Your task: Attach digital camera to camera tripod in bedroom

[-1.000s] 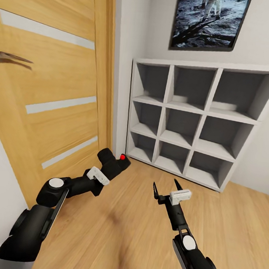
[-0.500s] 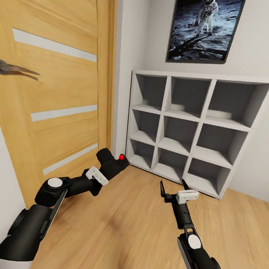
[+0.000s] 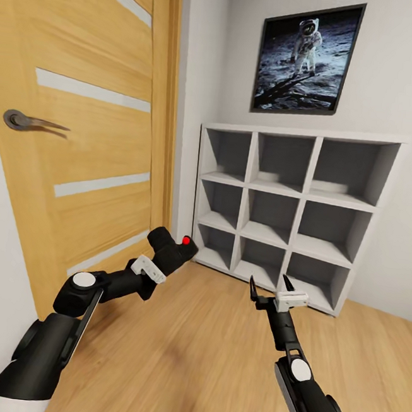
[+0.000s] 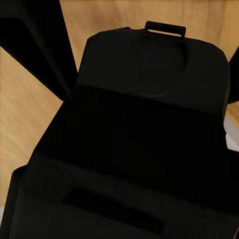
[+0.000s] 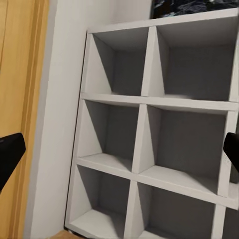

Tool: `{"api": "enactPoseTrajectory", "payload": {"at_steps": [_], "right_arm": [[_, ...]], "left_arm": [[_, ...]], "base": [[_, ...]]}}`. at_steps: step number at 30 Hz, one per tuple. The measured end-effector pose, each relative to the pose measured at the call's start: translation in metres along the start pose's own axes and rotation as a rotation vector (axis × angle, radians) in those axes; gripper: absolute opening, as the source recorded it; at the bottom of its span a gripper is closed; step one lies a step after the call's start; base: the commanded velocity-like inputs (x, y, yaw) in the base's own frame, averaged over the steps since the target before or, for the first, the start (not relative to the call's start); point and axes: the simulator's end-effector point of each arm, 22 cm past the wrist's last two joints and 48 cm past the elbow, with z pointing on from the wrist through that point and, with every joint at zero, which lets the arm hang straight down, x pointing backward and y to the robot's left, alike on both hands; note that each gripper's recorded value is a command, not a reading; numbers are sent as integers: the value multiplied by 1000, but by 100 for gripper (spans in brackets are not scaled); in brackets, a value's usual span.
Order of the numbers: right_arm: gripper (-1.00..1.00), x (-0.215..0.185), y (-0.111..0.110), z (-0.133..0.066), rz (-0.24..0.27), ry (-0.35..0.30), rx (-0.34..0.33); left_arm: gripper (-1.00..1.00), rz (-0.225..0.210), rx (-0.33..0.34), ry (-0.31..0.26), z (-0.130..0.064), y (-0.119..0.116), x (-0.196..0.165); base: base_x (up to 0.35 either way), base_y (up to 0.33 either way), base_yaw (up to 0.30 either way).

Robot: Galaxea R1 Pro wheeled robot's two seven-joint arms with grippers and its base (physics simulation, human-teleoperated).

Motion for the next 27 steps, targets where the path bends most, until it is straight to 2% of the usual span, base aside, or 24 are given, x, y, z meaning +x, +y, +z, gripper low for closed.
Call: {"api": "enactPoseTrajectory", "payload": {"at_steps": [14,17,18,27], "right_arm": [[100,-22,-6,19,-1,5,5],[100,-19,-8,21,-1,26,6],[100,-7,-9,18,-2,57,7],[100,-13,-12,28,-3,81,7]], "left_arm": [[-100,3,-2,-3,-4,12,-30],[-100,2,-2,-3,-5,15,-36],[-100,2,-1,-3,-5,16,-38],[-100,2,-2,-2,-8,24,-57]], "base": [[0,0,0],[0,0,0],[0,0,0],[0,0,0]]}}
